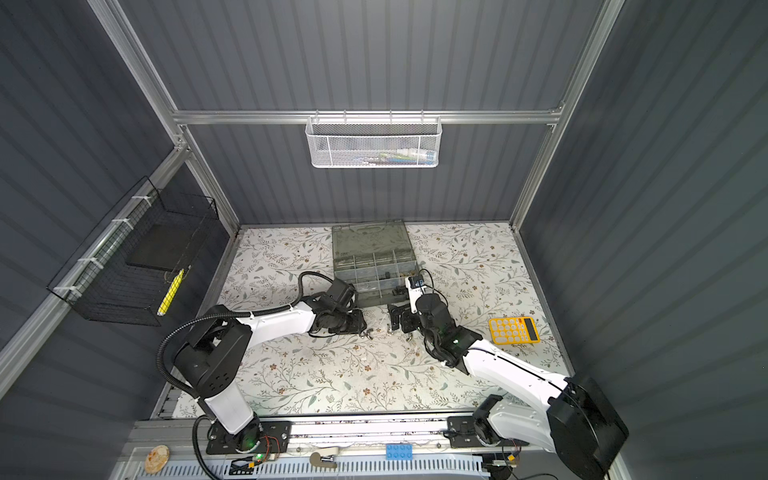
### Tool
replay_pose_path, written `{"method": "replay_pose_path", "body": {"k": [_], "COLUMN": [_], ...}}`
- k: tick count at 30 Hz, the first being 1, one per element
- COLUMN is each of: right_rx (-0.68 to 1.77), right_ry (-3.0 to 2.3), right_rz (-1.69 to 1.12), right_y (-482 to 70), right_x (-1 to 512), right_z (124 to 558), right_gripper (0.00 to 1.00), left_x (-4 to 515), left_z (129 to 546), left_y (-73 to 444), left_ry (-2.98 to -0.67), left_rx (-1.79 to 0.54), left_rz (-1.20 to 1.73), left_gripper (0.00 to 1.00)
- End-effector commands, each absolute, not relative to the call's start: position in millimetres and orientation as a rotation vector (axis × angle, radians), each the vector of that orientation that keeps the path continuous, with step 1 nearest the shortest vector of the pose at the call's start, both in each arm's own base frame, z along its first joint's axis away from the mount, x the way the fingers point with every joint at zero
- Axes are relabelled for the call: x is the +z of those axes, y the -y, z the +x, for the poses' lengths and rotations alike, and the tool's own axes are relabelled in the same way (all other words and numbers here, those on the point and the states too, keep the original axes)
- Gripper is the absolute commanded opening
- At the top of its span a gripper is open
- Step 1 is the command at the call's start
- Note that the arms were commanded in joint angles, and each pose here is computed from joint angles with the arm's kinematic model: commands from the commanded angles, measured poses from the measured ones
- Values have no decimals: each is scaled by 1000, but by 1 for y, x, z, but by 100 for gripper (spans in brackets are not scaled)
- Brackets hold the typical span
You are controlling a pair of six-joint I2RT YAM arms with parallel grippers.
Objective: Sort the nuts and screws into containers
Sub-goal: 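Close the left gripper on a silver wing nut nearest the robot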
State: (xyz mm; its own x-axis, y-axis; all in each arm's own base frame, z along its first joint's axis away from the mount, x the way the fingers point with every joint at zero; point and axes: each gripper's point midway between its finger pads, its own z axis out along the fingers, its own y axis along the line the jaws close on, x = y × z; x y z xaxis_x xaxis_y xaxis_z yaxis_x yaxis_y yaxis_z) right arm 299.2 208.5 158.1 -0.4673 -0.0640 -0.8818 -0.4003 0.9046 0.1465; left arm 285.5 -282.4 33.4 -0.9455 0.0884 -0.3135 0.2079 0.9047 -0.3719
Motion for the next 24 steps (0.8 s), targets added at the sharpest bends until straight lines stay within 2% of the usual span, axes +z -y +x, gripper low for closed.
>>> {"method": "replay_pose_path", "body": {"k": [1, 24], "right_rx": [407, 418], "right_ry": [-2008, -2010], "right_rz": [-331, -318], "right_y": [-208, -208], "right_x": [162, 163], "right_z": [299, 299], "right_gripper": [99, 99], "left_x": [28, 22], "left_z": [286, 280], "left_y": [278, 279], "left_ry": [-2798, -2799], "left_rx": [-494, -271], "left_rz": [266, 385], "left_gripper": [39, 22]}}
